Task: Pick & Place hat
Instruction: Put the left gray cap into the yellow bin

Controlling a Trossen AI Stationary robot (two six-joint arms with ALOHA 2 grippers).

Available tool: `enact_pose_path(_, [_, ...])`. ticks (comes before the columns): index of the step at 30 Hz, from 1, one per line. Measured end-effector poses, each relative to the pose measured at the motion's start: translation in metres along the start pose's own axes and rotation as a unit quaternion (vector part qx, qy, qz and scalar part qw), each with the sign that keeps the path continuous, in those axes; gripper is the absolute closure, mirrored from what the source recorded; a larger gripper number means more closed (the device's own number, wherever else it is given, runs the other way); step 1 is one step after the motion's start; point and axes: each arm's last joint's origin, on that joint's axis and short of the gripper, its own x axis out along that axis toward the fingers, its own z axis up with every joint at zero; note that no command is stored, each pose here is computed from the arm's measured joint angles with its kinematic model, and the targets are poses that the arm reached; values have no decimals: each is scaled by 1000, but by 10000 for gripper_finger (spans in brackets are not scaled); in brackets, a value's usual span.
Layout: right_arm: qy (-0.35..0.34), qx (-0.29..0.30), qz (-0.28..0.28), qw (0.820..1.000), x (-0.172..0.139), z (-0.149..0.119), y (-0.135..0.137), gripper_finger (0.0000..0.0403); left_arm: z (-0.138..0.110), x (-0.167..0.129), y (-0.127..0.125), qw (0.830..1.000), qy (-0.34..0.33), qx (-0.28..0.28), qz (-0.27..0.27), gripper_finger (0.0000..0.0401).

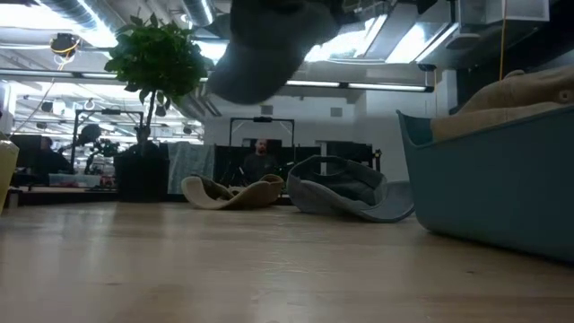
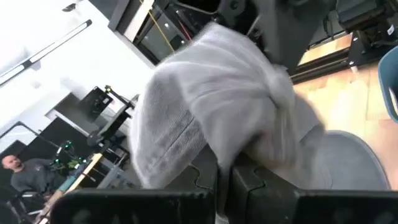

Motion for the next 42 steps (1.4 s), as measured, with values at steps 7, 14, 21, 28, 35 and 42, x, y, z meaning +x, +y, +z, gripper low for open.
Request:
enact_pose_path(7, [28, -1, 100, 995, 0, 1, 7, 233, -1, -38, 11, 999, -20, 17, -41, 397])
enact_pose_path(14, [73, 22, 209, 975, -2, -2, 13, 222, -10, -78, 18, 971, -58, -9, -230, 397])
enact_pose_path(21, [84, 36, 214, 973, -3, -3, 13, 228, -15, -106, 25, 902, -49, -79, -422, 398])
enact_pose_path(28, [88, 39, 194, 976, -2, -5, 12, 228, -18, -128, 23, 785, 12, -133, -604, 398])
enact_pose_path(35, [80, 31, 173, 981, -2, -5, 11, 228, -32, -138, 16, 739, 172, -202, -619, 398])
enact_pose_path(42, [71, 13, 151, 986, -1, -5, 9, 228, -41, -144, -4, 703, 280, -218, -616, 398])
